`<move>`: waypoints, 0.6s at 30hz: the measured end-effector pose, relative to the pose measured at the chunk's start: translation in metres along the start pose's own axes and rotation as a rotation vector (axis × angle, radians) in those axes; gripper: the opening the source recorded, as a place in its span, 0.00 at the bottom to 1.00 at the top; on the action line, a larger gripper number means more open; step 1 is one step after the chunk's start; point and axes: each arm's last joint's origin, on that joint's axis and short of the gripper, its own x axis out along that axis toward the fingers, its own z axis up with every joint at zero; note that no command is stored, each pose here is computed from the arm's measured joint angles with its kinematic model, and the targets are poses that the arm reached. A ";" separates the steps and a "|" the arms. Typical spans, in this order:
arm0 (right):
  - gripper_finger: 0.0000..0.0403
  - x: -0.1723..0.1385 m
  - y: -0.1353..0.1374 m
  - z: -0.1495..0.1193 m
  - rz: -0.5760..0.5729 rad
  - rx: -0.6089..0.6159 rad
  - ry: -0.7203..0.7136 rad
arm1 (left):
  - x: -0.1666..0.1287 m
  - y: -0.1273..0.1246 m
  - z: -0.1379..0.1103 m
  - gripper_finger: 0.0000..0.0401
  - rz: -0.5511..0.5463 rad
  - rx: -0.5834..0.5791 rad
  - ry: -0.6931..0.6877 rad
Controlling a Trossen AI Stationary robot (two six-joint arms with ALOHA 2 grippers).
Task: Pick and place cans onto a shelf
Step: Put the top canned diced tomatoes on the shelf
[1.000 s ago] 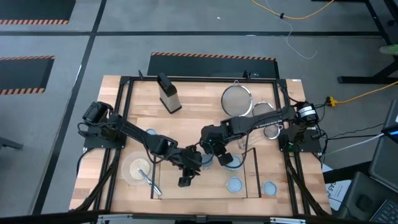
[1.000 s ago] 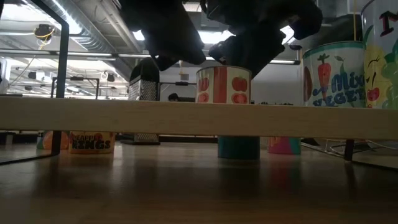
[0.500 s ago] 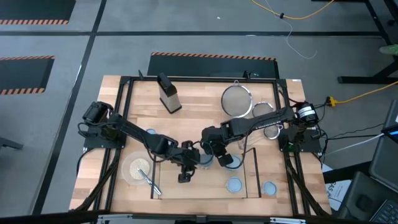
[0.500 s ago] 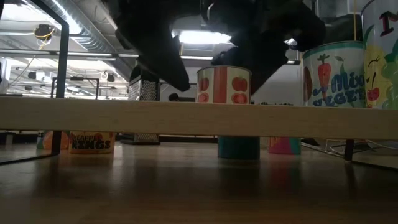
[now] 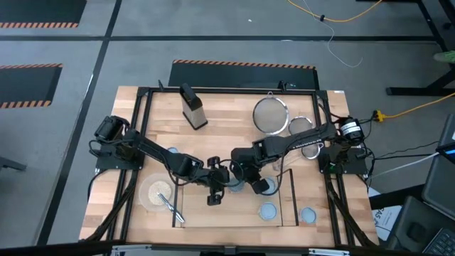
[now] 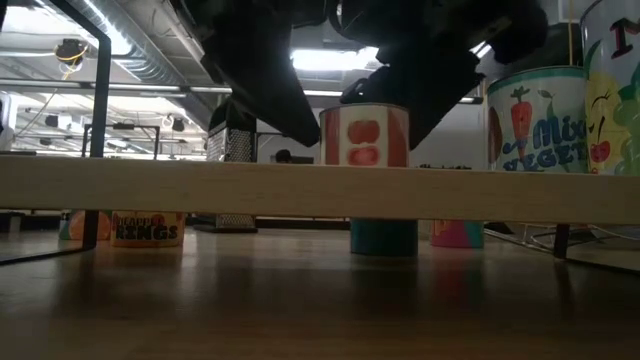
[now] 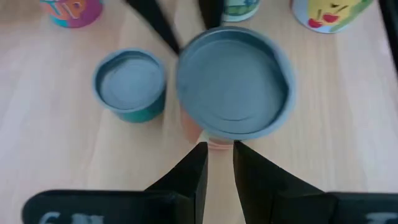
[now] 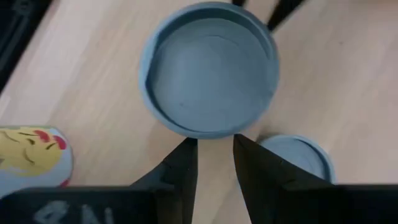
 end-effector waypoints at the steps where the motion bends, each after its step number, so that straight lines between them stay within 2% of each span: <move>1: 0.26 0.000 0.000 0.000 0.008 0.000 -0.002 | 0.000 0.000 0.000 0.17 0.005 0.000 -0.001; 10: 0.26 0.000 0.001 -0.003 0.025 0.008 0.024 | 0.000 0.005 -0.001 0.17 0.118 0.005 -0.022; 13: 0.26 -0.001 0.001 -0.005 0.012 0.015 0.057 | 0.000 0.004 -0.002 0.17 0.097 0.007 -0.005; 18: 0.26 -0.005 0.000 -0.001 -0.034 0.007 0.061 | -0.001 -0.001 -0.004 0.17 -0.017 0.011 0.044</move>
